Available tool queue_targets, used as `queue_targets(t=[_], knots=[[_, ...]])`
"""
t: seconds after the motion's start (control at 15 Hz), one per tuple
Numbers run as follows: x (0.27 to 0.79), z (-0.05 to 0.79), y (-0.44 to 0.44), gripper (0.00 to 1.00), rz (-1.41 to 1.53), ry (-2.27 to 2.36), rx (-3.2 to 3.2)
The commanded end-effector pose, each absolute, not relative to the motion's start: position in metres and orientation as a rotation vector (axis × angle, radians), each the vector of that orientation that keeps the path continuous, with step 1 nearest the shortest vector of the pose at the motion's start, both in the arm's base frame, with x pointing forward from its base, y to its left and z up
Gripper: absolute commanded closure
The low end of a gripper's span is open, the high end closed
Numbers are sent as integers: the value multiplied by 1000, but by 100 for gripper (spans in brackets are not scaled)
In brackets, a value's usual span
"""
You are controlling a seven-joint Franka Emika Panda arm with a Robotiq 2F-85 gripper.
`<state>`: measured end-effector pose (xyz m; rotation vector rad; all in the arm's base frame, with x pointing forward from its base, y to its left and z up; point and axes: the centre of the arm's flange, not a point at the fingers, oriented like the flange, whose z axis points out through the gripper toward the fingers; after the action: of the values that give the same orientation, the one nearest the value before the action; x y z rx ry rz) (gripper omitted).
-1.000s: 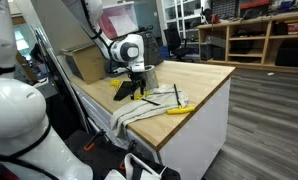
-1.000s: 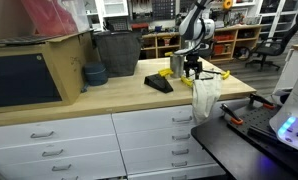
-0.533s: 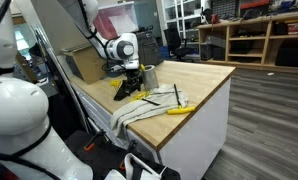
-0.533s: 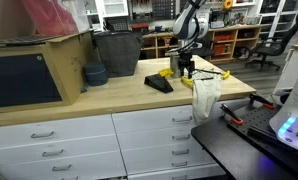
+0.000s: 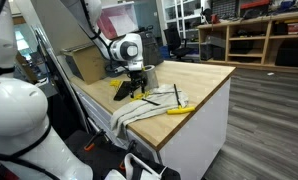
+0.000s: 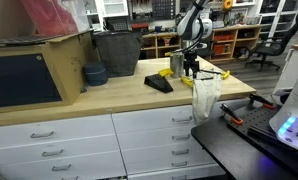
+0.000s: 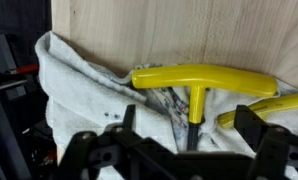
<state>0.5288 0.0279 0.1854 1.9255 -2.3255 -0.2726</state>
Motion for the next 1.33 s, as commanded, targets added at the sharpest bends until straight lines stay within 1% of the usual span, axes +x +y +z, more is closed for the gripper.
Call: queue_targets(t=[0.0, 0.73, 0.8, 0.87, 0.93, 1.07, 1.27], knots=[[523, 184, 36, 0, -255, -2317, 1896], [532, 169, 45, 0, -187, -2260, 1887], [534, 169, 46, 25, -180, -2255, 1892], [536, 170, 48, 28, -175, -2252, 1898], [537, 171, 49, 34, -170, -2251, 1903], [540, 172, 51, 51, -164, -2249, 1908], [542, 172, 53, 73, -161, -2251, 1910]])
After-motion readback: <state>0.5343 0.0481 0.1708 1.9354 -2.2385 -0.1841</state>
